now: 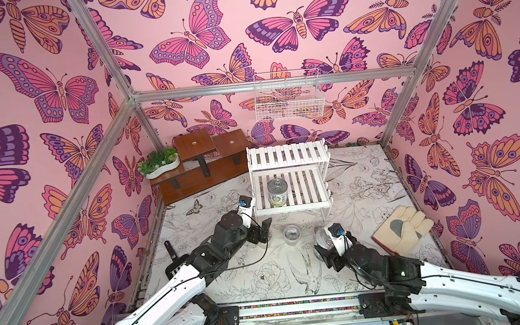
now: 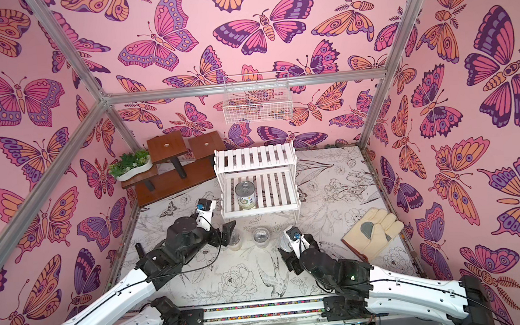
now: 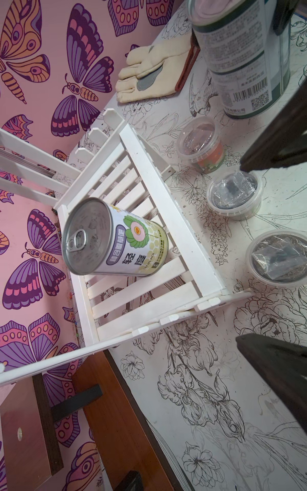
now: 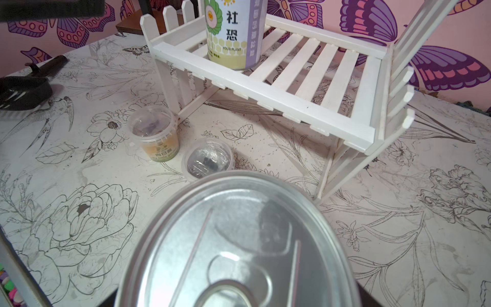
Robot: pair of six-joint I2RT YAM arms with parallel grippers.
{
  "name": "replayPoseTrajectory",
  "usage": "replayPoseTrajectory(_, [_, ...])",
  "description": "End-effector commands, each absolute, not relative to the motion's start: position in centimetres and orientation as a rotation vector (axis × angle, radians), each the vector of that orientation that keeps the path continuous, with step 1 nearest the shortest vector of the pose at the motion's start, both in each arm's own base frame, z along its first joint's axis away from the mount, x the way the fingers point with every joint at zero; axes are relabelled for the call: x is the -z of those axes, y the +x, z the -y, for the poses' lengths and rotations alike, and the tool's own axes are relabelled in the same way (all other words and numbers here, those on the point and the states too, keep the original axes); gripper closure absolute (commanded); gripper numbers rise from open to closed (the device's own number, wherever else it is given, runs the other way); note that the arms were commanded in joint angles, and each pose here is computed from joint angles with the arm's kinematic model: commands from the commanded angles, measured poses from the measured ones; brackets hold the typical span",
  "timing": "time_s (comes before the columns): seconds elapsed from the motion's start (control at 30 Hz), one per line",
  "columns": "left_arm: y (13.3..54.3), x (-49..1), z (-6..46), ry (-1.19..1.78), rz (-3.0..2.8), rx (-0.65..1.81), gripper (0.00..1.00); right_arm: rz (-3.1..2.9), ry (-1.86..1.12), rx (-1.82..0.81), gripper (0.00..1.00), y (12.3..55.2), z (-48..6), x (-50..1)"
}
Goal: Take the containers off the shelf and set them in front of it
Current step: Place the container at the center of the board.
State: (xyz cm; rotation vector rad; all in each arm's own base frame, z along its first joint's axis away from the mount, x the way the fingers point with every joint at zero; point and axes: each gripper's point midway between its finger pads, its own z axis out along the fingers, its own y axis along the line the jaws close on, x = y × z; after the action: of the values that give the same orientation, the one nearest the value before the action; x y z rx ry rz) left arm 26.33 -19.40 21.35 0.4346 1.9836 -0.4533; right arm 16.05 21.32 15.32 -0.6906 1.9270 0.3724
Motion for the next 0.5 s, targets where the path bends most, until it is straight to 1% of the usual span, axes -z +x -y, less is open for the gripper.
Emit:
replayPoseTrajectory(0.0, [26.2,-21.9,19.4,0.446,-1.975,0.461,0.0,-1.888,-0.571,-0.407,0.38,16.5,-21.2,-15.9])
replayPoseTrajectory(0.47, [26.4,-22.0,19.3,0.443,-1.973,0.455,0.0,-1.919,-0.494,-0.36,0.37,16.7,-19.9,-12.5])
